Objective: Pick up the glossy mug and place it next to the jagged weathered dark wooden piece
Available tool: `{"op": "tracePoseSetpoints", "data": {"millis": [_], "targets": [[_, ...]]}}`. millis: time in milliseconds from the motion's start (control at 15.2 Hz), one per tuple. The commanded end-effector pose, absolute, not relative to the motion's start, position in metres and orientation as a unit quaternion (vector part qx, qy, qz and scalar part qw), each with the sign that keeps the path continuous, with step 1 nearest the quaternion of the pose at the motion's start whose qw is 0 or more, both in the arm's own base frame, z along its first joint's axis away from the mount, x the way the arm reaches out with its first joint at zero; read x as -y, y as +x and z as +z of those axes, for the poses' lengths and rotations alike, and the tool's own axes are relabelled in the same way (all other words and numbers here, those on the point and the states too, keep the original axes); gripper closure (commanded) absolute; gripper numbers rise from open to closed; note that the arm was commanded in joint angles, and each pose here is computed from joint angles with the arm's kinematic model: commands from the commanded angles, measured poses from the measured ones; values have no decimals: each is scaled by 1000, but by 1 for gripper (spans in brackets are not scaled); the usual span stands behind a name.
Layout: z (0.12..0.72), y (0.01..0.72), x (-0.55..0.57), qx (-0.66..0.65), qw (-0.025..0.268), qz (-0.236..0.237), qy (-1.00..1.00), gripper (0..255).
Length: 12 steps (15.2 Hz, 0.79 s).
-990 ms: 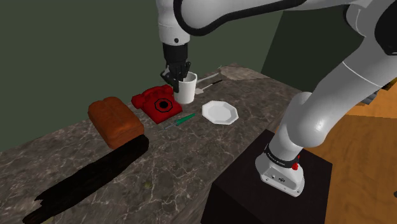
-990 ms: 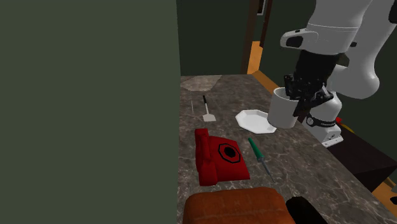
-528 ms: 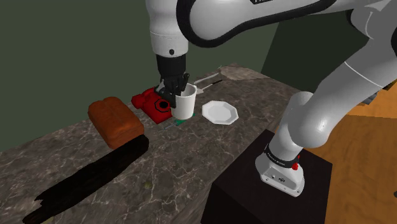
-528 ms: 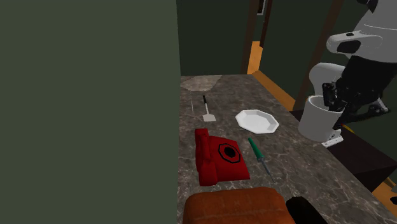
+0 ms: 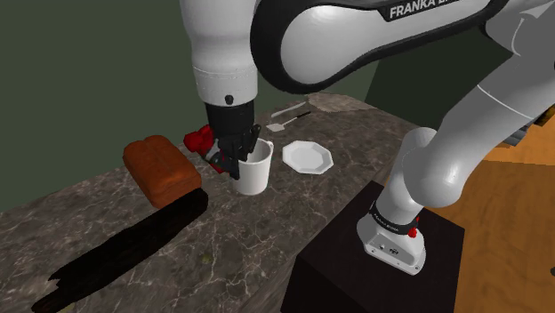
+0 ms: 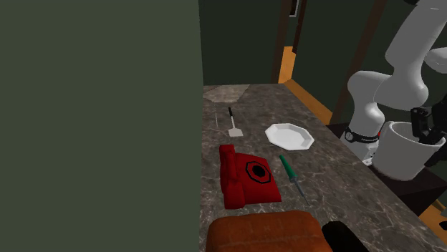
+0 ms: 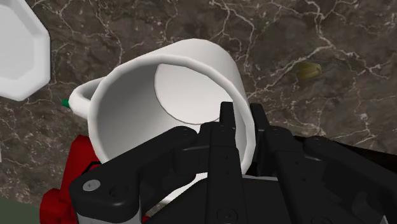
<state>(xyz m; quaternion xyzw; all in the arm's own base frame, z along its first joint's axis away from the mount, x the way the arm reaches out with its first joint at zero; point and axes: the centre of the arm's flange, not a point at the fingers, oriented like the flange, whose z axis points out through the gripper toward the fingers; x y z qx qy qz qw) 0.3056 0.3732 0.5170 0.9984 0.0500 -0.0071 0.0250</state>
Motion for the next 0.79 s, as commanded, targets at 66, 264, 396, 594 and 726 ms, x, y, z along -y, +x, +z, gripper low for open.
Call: {"op": "tracePoseSetpoints", "data": {"millis": [66,264,396,594,726], "targets": [[502,303,-374,-50,25,-7,998,255],[486,303,-374,-50,25,-7,998,255],[476,303,-374,-50,25,-7,998,255],[460,303,-374,-50,25,-7,998,255],[450,303,-374,-50,25,-7,998,255]]}}
